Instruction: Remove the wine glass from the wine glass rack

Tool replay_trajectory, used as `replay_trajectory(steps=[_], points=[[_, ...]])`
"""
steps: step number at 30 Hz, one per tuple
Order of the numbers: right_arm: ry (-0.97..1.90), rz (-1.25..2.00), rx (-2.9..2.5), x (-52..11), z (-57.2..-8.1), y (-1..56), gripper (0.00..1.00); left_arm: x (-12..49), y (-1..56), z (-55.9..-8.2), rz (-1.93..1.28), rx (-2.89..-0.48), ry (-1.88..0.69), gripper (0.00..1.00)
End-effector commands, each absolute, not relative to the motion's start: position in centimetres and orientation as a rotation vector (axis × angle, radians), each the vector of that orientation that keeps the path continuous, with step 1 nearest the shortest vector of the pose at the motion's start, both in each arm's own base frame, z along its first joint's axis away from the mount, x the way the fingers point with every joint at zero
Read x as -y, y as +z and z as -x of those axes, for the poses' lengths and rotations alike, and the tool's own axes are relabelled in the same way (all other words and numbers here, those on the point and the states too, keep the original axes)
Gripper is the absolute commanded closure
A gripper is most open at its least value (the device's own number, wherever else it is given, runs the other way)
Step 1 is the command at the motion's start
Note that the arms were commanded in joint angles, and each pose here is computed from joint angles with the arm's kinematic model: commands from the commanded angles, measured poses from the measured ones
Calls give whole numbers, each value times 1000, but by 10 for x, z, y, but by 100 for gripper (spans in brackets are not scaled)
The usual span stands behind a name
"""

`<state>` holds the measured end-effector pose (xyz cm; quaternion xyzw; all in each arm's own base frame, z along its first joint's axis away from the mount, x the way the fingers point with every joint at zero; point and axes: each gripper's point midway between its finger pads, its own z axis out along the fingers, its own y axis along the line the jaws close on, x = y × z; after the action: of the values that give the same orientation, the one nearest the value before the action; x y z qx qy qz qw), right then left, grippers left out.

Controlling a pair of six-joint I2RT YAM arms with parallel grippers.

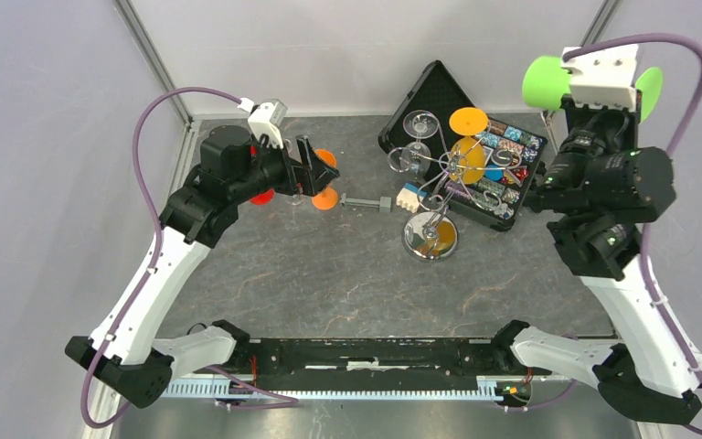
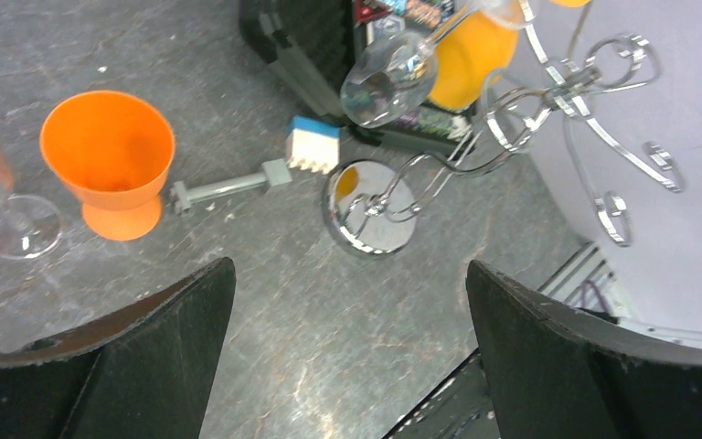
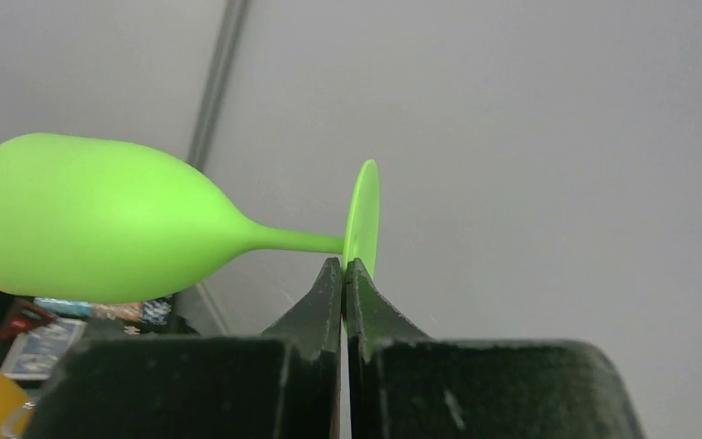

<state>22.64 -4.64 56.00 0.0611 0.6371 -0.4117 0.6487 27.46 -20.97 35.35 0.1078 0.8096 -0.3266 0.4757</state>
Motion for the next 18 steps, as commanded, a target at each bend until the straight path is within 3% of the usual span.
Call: replay_trajectory(steps=[1,8,18], points=[[-628,-57,-1364,16,-244,579,100,221,416,-263,-236,-1773,-980,0],[-155,124,-1218,-53,-251,604,100,239,463,-240,-283,-1573,-1214,0],[249,353,-1209,-150,-265,572,100,231,519,-200,-310,-1275,-1376,1]])
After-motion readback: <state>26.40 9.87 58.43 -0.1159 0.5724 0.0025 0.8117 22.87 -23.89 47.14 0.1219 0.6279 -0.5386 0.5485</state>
